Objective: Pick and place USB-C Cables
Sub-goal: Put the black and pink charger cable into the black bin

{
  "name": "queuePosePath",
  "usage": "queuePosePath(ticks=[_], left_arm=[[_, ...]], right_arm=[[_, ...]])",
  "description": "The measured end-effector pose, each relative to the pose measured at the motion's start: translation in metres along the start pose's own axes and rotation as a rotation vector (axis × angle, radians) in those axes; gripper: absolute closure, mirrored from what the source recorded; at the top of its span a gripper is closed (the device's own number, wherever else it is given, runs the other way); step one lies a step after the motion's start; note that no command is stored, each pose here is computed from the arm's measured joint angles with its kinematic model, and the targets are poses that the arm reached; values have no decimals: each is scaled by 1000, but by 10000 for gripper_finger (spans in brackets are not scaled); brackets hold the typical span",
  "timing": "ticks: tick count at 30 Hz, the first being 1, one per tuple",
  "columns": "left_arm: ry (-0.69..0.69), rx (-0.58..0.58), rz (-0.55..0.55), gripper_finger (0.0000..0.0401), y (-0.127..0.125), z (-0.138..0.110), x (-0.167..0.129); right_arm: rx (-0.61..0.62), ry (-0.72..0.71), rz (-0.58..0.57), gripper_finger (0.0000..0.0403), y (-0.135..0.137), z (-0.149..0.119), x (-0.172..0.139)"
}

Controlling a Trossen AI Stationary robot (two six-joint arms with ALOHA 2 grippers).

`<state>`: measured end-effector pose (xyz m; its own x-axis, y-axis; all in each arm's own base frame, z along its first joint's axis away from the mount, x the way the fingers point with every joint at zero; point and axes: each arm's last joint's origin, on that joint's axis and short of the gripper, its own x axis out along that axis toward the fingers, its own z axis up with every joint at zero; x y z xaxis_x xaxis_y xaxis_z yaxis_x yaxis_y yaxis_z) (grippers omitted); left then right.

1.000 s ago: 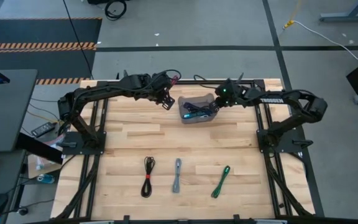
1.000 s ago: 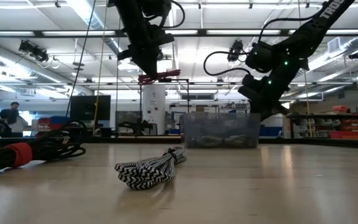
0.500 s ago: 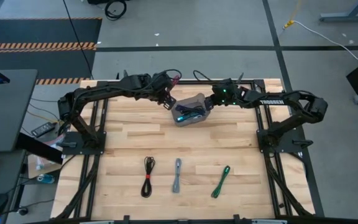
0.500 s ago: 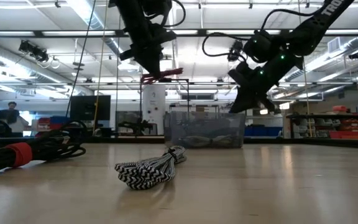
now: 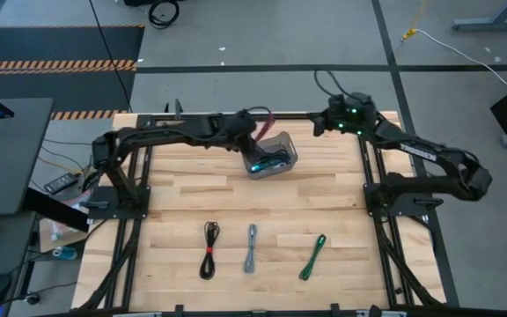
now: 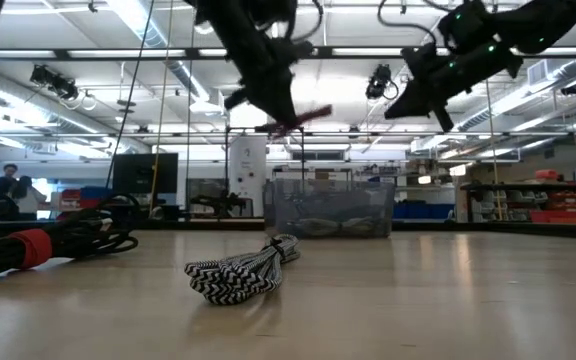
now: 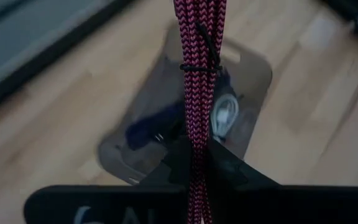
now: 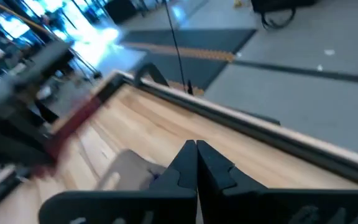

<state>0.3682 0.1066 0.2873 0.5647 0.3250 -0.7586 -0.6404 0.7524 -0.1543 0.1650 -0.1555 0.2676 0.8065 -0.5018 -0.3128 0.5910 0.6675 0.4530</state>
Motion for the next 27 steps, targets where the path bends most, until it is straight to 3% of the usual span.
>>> queuePosePath(ticks=[7, 12, 17, 21, 27], left_arm=[[53, 72, -29, 375, -11, -10, 35], [87, 272, -22, 375, -16, -2, 47], [264, 419, 28, 375, -8, -2, 63], [299, 408, -11, 375, -3, -1, 76], [217, 400, -52, 375, -7, 6, 82]], right_arm=[[7, -48, 72, 403, 7, 8, -21], [16, -11, 80, 403, 9, 5, -25], [14, 8, 89, 403, 12, 2, -25], [11, 14, 93, 403, 13, 1, -24], [12, 18, 92, 403, 14, 1, -24]])
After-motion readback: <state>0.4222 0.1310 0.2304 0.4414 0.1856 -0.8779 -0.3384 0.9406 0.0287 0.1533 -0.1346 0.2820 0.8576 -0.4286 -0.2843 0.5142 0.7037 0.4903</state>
